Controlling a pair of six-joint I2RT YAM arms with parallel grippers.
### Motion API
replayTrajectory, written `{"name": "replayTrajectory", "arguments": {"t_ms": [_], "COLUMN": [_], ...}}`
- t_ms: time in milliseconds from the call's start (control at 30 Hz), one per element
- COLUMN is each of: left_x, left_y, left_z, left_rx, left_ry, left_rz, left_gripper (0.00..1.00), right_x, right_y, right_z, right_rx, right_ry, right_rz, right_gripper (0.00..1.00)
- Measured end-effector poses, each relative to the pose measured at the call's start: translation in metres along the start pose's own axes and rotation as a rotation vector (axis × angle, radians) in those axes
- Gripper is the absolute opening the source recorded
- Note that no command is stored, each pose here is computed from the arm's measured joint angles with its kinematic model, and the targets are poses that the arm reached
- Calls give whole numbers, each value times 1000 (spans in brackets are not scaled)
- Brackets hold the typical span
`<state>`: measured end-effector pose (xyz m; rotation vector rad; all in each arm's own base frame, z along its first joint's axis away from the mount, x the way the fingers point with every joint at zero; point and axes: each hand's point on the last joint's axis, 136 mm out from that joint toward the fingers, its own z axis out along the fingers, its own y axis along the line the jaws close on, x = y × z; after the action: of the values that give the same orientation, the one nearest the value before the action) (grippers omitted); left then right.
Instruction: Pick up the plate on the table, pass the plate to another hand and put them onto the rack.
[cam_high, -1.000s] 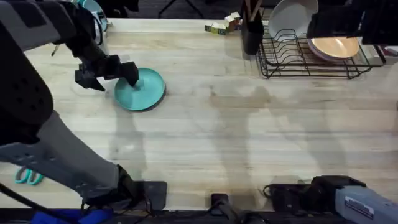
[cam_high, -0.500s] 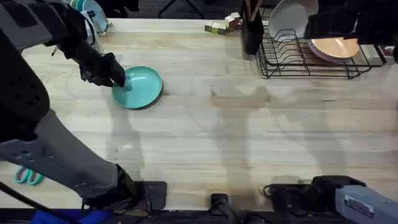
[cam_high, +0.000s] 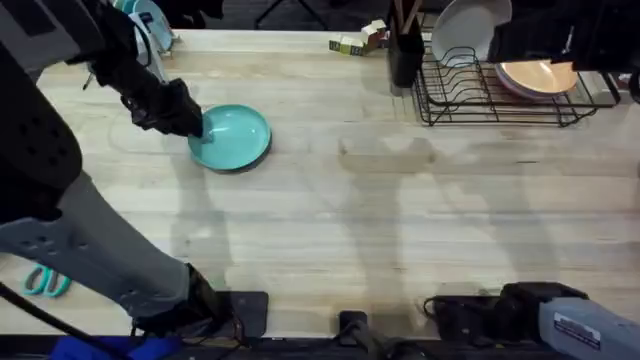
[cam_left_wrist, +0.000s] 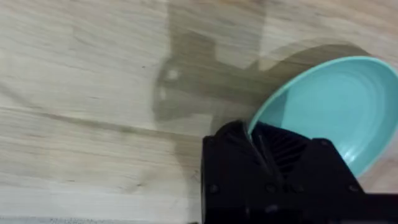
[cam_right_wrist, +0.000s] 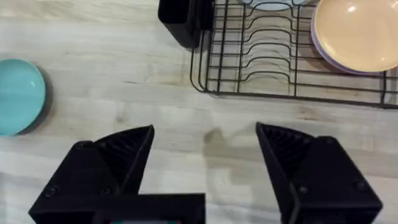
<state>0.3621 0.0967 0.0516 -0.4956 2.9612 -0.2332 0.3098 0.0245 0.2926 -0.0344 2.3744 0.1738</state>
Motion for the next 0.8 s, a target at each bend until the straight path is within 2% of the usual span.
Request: {"name": "replayTrajectory", "arguments": {"t_ms": [133, 467, 800], "left_x": [-13, -24, -26], "left_y": [-16, -45, -103], "left_z": [-22, -54, -82], "left_rx": [43, 62, 170], "left_ry": [-17, -32, -59], "left_rz": [16, 73, 177], "left_gripper": [42, 42, 42], "right_x": [-8, -27, -36], "right_y": [0, 3, 32], "right_z": [0, -1, -2], "right_rx": [-1, -8, -76], "right_ry": [-33, -109, -150], "right_rz": [-4, 2, -20], "right_gripper": [992, 992, 992]}}
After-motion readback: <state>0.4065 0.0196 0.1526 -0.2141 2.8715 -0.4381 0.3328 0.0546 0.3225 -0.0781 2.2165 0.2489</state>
